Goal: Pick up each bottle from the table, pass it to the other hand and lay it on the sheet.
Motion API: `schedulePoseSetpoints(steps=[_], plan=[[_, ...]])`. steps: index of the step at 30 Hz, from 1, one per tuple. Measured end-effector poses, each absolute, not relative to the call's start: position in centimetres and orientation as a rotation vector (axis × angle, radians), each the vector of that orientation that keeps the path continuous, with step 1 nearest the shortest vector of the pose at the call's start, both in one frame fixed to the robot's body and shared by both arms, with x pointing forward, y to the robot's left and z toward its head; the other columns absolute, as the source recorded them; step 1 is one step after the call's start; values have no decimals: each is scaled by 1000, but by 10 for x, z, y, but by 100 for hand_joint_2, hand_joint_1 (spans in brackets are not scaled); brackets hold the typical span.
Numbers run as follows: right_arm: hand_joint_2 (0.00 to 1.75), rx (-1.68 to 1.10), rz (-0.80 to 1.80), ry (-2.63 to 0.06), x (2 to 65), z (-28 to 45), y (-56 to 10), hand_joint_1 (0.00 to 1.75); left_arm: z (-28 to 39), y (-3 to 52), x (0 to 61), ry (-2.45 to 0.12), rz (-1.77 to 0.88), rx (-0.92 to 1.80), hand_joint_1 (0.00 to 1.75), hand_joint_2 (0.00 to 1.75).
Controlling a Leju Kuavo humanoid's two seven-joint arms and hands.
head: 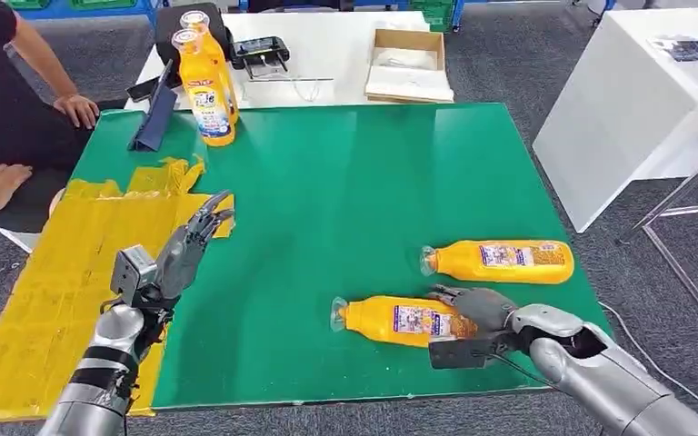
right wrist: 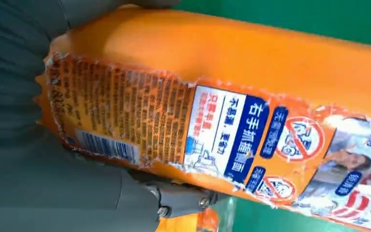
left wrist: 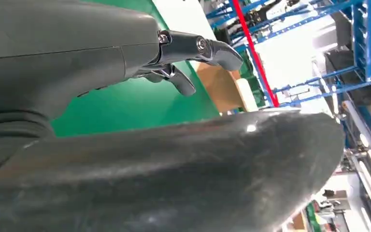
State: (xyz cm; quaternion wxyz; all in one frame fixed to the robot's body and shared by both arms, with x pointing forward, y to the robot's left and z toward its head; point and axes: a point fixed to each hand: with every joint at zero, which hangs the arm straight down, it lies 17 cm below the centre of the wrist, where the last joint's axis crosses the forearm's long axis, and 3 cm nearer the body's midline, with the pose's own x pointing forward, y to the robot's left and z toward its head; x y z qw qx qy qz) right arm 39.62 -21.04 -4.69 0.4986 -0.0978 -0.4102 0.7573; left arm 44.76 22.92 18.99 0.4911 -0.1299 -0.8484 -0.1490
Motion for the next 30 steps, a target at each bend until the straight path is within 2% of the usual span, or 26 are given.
schedulePoseSetpoints(steps=[10, 13, 17, 23, 24, 30], plan=[[175, -271, 1794, -1061, 402, -61, -180, 175, 192, 222, 452, -2057, -354, -341, 0, 0], [175, -165, 1637, -1188, 397, -53, -153, 175, 201, 222, 460, -2062, -321, -348, 0, 0], [175, 206, 1202, -1342, 361, -34, -116, 175, 228, 220, 472, -2091, -193, -442, 0, 0], [175, 288, 971, -1378, 354, -25, -106, 175, 228, 215, 474, -2082, -140, -475, 0, 0], [175, 298, 948, -1393, 355, -22, -105, 175, 228, 214, 473, -2086, -132, -491, 0, 175], [175, 361, 817, -1494, 380, 15, -93, 175, 231, 207, 468, -2094, -94, -553, 0, 175]])
